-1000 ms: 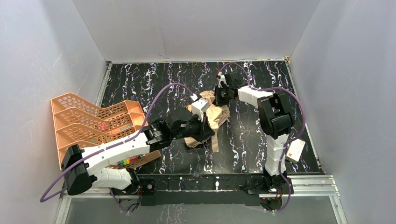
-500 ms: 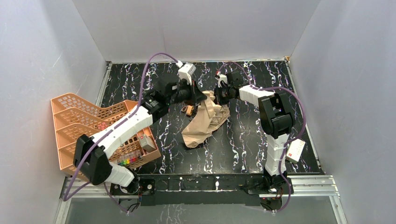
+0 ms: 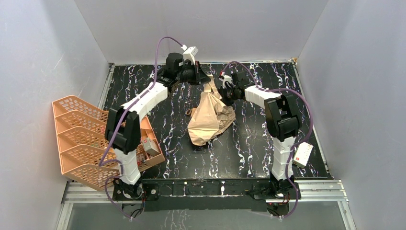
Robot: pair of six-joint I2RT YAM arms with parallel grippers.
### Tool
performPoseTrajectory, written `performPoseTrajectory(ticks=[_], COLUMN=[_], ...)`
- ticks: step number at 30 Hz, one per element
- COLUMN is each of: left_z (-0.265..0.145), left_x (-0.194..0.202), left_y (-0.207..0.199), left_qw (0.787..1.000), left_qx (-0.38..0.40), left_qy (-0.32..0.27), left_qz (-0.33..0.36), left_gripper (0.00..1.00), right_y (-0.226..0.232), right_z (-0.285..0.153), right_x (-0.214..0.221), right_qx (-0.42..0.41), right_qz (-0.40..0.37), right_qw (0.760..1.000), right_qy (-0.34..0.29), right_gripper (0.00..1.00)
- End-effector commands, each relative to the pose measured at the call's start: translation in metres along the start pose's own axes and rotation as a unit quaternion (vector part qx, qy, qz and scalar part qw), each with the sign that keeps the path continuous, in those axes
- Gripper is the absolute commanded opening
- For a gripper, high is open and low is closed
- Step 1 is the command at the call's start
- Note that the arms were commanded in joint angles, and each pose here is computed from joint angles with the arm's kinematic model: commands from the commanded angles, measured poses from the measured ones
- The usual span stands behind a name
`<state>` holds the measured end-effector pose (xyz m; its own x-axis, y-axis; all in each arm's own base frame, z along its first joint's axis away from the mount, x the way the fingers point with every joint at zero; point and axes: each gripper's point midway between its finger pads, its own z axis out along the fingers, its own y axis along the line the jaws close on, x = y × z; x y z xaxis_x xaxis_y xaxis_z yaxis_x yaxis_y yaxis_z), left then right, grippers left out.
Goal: Put away the umbrella
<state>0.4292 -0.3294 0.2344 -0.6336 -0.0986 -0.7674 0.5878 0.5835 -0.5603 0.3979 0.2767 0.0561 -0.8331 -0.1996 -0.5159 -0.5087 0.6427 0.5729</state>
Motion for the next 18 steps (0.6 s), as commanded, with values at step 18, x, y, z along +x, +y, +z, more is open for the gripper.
performPoseTrajectory(ticks=[18], left_z=[0.098], left_x=[0.069], left_y=[0.083], left_qw=[0.991], left_qx=[0.03], left_qy=[0.09], left_qz=[-0.092], left_gripper=[0.0], right_y=[0.044], right_z=[-0.156], right_x=[-0.075], right_qx=[0.088], right_qz=[-0.103], right_qw=[0.965], right_qy=[-0.226], right_gripper=[0.41])
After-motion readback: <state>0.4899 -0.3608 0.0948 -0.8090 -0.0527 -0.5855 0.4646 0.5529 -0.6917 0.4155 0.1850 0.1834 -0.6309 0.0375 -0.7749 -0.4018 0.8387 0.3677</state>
